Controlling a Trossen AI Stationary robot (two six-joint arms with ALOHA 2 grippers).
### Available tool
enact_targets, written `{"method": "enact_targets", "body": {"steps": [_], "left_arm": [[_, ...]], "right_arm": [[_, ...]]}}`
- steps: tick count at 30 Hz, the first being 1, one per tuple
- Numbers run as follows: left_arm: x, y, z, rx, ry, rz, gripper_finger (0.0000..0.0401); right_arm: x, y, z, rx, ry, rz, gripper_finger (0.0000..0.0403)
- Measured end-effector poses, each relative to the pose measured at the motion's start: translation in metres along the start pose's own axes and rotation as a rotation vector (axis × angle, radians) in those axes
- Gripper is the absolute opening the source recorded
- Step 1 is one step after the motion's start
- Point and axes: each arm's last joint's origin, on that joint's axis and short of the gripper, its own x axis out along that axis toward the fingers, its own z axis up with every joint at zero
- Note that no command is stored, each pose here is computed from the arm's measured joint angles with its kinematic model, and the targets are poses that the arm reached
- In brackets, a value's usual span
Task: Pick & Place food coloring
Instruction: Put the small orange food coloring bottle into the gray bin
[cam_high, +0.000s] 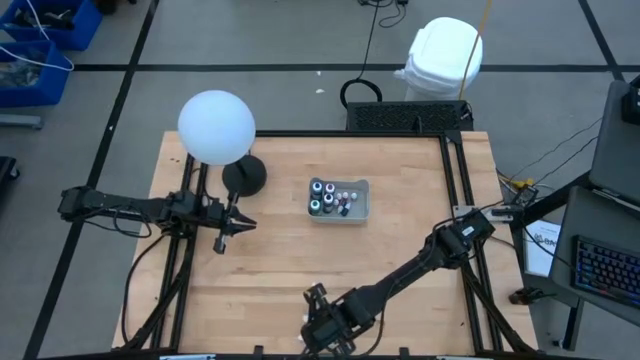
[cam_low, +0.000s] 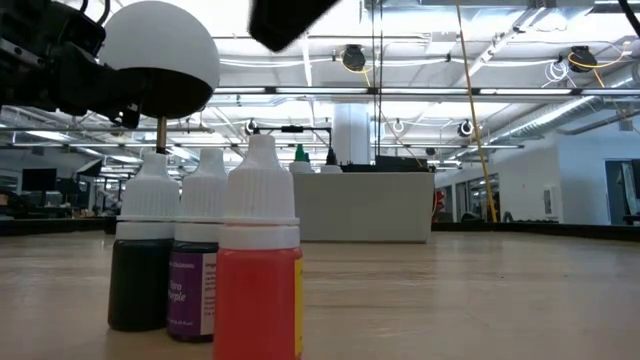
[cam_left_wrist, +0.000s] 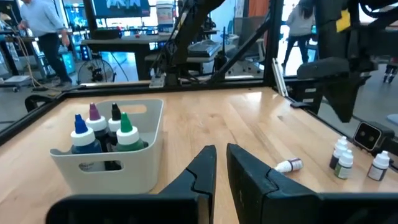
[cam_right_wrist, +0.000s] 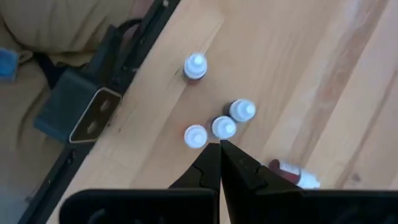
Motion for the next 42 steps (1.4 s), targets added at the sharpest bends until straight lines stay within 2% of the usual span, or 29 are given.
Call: {"method": "enact_targets", "body": {"steps": [3,8,14,18,25,29,42], "left_arm": [[0.0,0.0,0.0,0.0,0.002,0.001,0.0047],[0.0,0.0,-0.001,-0.001,0.009,0.008,0.0047],[0.0,0.0,-0.001,0.0,0.015,0.009,0.0047],[0.0,0.0,-0.002,-0.001,0.021,0.009,0.0047],[0.0,0.0,-0.003,-0.001,0.031,0.009,0.0047],[0.0,0.0,-0.003,0.004,0.031,0.009,0.0047],[0.0,0.0,-0.003,0.003,0.031,0.01,0.0047]], "right_arm": [[-0.001,0.001,0.002,-0.007,-0.023,0.027,0.0012],[-0.001,0.003,0.003,-0.074,-0.032,0.084,0.0058],[0.005,0.003,0.003,-0.15,-0.064,0.073,0.0121],[0.009,0.003,0.005,-0.171,-0.107,0.068,0.0145],[0.023,0.008,-0.005,-0.249,-0.06,0.066,0.0146],[0.027,0.013,-0.008,-0.306,-0.048,0.016,0.014],[0.039,0.015,-0.014,-0.318,-0.043,0.004,0.0141]]}}
